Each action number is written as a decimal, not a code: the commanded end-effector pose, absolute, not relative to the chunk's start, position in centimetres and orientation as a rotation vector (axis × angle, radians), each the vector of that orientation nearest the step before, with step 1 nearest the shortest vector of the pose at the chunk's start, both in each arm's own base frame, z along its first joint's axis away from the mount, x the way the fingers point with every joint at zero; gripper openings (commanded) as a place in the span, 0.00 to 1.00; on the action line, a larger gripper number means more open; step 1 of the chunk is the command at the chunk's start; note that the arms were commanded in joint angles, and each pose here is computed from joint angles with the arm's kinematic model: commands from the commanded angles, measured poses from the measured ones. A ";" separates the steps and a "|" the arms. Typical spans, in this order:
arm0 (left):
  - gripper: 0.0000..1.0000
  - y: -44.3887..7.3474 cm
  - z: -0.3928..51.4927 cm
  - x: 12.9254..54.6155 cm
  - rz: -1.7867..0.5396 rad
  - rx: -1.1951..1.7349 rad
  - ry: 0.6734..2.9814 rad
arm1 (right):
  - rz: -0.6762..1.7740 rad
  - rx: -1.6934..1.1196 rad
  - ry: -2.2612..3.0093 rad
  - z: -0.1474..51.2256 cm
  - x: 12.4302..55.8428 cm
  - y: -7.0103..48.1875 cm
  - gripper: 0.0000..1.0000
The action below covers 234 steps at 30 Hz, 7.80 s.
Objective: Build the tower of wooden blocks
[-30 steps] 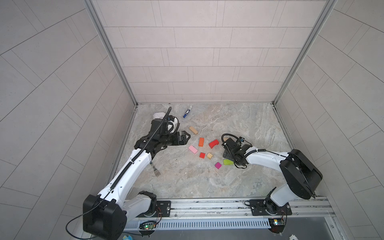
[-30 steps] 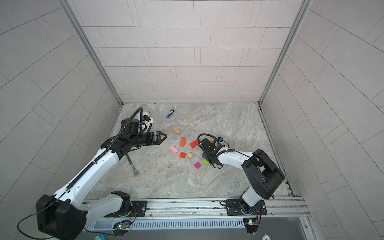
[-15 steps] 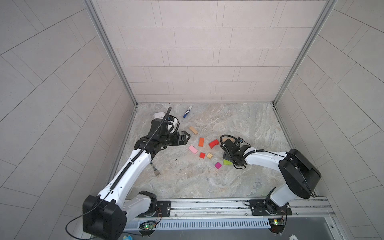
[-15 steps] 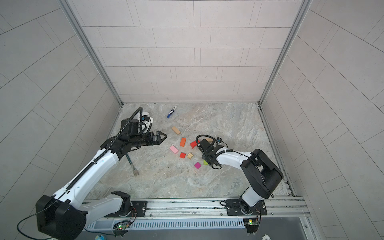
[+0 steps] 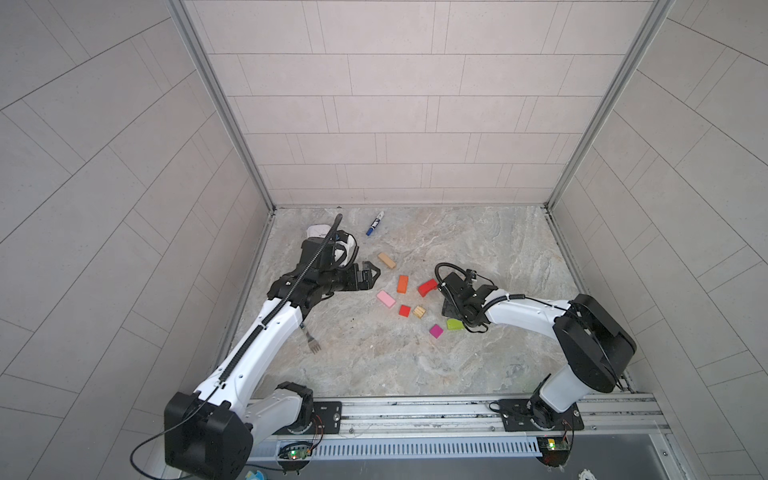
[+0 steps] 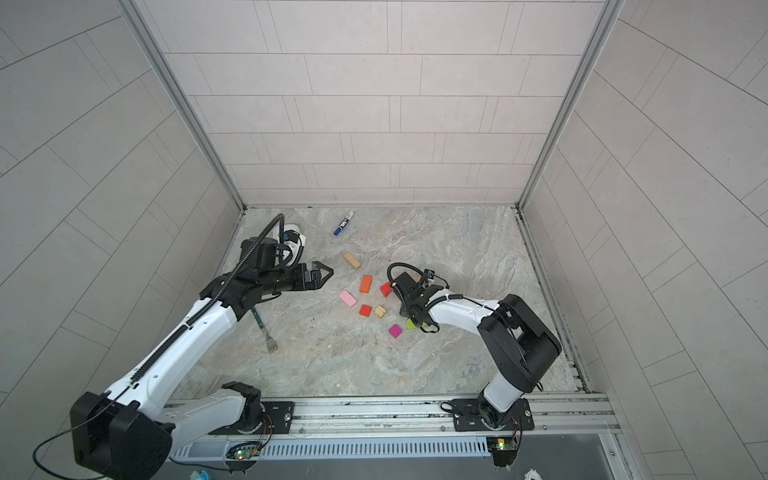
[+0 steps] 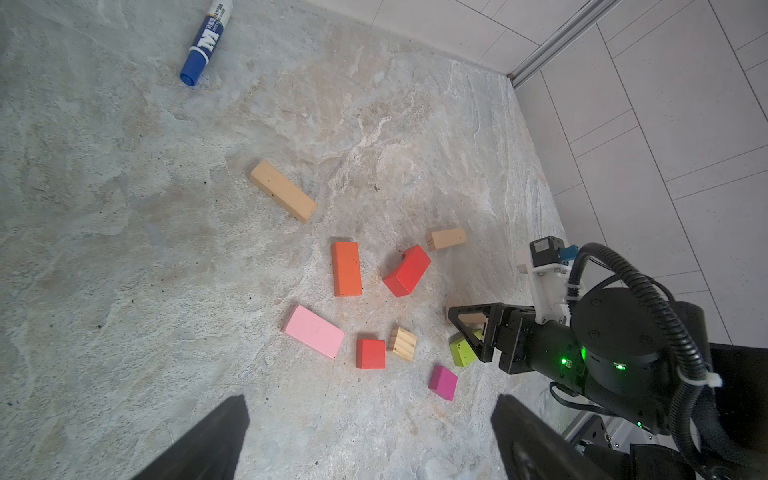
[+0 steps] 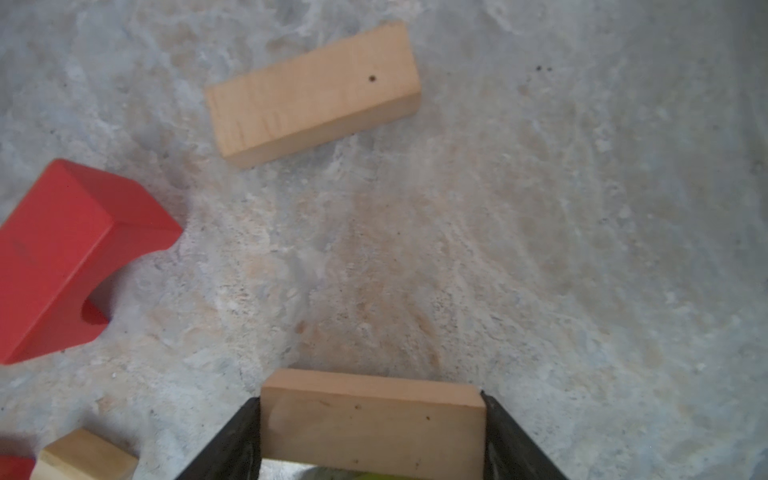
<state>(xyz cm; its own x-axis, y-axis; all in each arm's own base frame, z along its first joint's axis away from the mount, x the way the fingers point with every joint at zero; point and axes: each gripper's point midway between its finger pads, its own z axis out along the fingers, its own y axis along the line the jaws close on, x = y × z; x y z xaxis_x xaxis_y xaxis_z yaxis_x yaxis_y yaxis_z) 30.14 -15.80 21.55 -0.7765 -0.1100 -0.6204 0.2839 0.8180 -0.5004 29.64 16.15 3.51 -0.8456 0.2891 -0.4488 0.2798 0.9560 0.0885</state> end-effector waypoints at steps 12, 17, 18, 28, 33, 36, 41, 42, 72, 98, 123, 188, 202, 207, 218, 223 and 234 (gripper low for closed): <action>0.99 -15.8 21.9 30.0 -0.767 0.145 2.322 | 0.078 0.074 2.827 3.1 31.3 15.6 0.61; 0.99 -15.8 21.8 30.0 -0.769 0.146 2.323 | 0.039 0.032 2.845 3.0 32.0 15.1 0.62; 0.99 -15.8 21.9 30.0 -0.769 0.146 2.320 | 0.034 0.039 2.849 2.9 32.2 14.9 0.62; 0.99 -15.8 21.9 29.9 -0.768 0.147 2.319 | 0.066 0.074 2.840 3.0 34.1 14.2 0.61; 0.99 -15.7 22.1 29.9 -0.761 0.148 2.314 | 0.090 0.055 2.842 2.5 34.7 14.3 0.62; 0.99 -15.7 22.1 29.9 -0.760 0.148 2.316 | 0.092 0.055 2.842 2.1 35.0 14.3 0.62; 0.98 -15.7 22.0 30.0 -0.757 0.148 2.319 | 0.107 0.058 2.840 1.8 35.6 14.0 0.63; 0.98 -15.7 22.0 30.0 -0.757 0.148 2.319 | 0.112 0.056 2.841 1.9 35.7 14.1 0.63; 0.99 -15.6 21.8 30.0 -0.751 0.144 2.324 | -0.004 0.012 2.861 2.2 34.7 13.7 0.77; 0.99 -15.6 21.8 30.0 -0.752 0.147 2.323 | -0.010 0.091 2.857 1.8 36.2 14.1 0.70; 0.98 -15.6 21.8 30.0 -0.749 0.146 2.324 | 0.015 0.136 2.871 1.2 36.4 13.7 0.71; 0.98 -15.5 21.9 30.0 -0.743 0.145 2.324 | 0.026 0.085 2.874 1.3 37.0 14.4 0.77; 0.99 -15.5 21.9 30.0 -0.741 0.146 2.324 | 0.010 0.089 2.883 1.2 36.9 14.2 0.86; 0.99 -15.5 21.9 30.0 -0.743 0.143 2.324 | 0.019 0.086 2.880 1.6 36.9 14.3 0.94; 0.98 -15.5 21.9 30.1 -0.745 0.145 2.322 | 0.057 0.042 2.839 4.8 37.1 15.0 0.98; 0.99 -15.6 21.7 30.1 -0.747 0.142 2.326 | 0.068 -0.020 2.812 7.4 37.2 16.1 0.98; 0.98 -15.0 20.3 31.2 -0.702 0.044 2.386 | 0.189 -0.072 2.728 11.9 35.8 18.7 0.96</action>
